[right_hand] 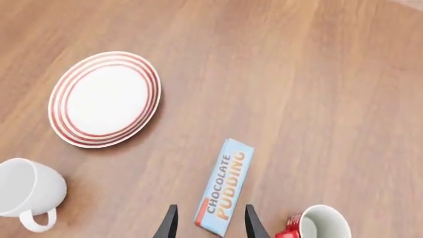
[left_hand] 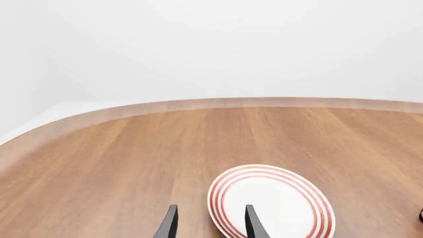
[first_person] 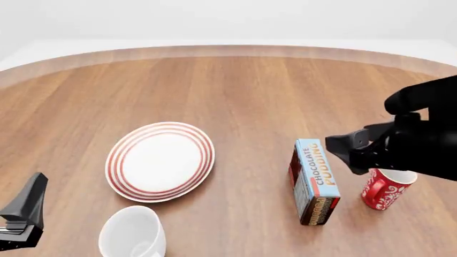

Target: Pick up the white mug and put it on the plate, and put the chocolate pudding to the right of the plate.

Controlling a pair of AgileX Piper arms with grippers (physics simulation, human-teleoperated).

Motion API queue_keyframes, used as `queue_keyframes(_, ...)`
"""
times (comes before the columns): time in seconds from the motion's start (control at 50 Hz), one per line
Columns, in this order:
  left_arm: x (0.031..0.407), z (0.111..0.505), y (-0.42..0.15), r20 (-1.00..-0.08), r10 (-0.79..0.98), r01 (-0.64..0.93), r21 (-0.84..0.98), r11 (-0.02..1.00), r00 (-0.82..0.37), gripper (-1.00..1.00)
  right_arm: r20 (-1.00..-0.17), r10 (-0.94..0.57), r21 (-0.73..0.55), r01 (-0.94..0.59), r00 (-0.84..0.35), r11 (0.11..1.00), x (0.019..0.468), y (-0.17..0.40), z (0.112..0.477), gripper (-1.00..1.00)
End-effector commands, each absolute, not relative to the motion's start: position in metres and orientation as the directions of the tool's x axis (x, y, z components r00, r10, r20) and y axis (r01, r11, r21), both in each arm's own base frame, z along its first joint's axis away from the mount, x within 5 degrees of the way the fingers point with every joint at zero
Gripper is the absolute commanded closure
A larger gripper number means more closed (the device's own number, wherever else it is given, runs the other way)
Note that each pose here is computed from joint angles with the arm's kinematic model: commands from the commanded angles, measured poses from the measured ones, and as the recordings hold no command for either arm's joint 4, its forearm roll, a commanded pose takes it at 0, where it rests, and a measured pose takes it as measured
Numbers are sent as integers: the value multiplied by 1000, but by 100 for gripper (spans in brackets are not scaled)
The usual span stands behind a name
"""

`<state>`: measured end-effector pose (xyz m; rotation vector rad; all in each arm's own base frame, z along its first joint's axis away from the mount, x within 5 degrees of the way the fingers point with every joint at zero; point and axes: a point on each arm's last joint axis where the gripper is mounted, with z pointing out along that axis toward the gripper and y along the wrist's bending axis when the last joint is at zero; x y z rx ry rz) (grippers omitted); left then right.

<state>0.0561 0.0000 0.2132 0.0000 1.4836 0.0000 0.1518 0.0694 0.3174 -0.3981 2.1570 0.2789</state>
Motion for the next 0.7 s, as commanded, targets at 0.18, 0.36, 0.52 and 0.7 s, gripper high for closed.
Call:
queue_keyframes(0.18,56,213,0,-996,0,0,0,1000,87,-100,-737,-202,44,-343,-645,938,180,74,300,-100)
queue_keyframes(0.36,56,213,0,-996,0,0,0,1000,87,-100,-723,-186,51,-320,-665,946,191,75,297,-100)
queue_keyframes(0.52,56,213,0,-996,0,0,0,1000,87,-100,-701,-126,99,-271,-702,957,197,78,292,-100)
queue_keyframes(0.7,56,213,0,-996,0,0,0,1000,87,-100,-677,-76,136,-226,-732,965,206,81,284,-100)
